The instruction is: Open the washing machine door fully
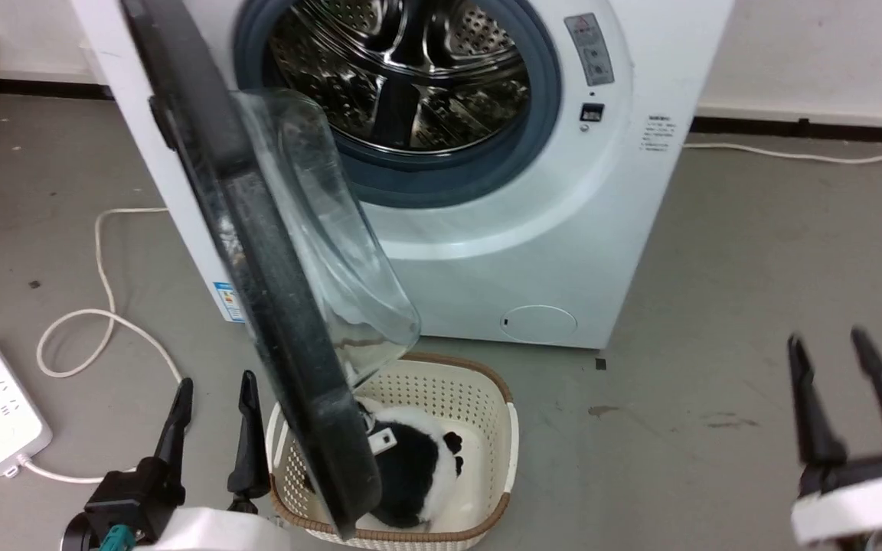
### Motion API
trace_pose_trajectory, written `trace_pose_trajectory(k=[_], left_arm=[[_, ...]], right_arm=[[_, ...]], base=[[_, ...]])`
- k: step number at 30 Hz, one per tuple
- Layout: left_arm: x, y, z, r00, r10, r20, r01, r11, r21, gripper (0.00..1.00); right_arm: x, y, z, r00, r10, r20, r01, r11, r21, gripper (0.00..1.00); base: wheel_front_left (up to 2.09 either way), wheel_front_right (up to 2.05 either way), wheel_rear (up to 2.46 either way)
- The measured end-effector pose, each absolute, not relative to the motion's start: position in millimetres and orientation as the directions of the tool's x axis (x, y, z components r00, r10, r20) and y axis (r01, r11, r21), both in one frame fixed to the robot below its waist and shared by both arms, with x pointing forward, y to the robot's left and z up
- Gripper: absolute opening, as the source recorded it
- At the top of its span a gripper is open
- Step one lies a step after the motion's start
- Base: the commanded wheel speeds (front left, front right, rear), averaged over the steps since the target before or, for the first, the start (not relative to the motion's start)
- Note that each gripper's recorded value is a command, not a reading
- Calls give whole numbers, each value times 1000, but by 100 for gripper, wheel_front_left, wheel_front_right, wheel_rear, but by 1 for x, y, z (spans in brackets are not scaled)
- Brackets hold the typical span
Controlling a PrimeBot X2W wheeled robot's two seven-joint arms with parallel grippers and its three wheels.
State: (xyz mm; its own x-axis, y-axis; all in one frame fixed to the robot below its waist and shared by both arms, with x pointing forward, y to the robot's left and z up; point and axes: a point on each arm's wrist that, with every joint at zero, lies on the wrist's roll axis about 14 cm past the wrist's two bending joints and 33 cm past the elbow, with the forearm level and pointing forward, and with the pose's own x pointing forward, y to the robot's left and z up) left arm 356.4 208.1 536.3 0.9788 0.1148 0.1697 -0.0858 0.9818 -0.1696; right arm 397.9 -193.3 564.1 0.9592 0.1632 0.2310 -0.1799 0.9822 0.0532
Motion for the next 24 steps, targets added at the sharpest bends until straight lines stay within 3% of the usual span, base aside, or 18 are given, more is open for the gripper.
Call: trace_pose_trajectory(k=[7,17,18,19,24], left_arm=[[355,203,528,985,90,145,-65,984,-165,100],[351,202,524,987,89,134,-67,985,-161,100],[350,202,524,987,90,134,-68,985,-161,41],[350,203,524,987,91,133,-69,985,-161,0],[348,204,527,985,93,144,-69,984,-162,0]], right_arm=[[370,-186,535,981,87,171,-99,993,64,100],[364,-174,528,984,97,151,-108,992,69,100],[364,-173,528,983,98,152,-110,991,71,100],[364,-172,528,983,99,153,-111,991,73,100],[365,-169,530,981,105,160,-118,990,77,100]], base=[[0,0,0],[0,0,0],[0,0,0],[0,0,0],[0,0,0]])
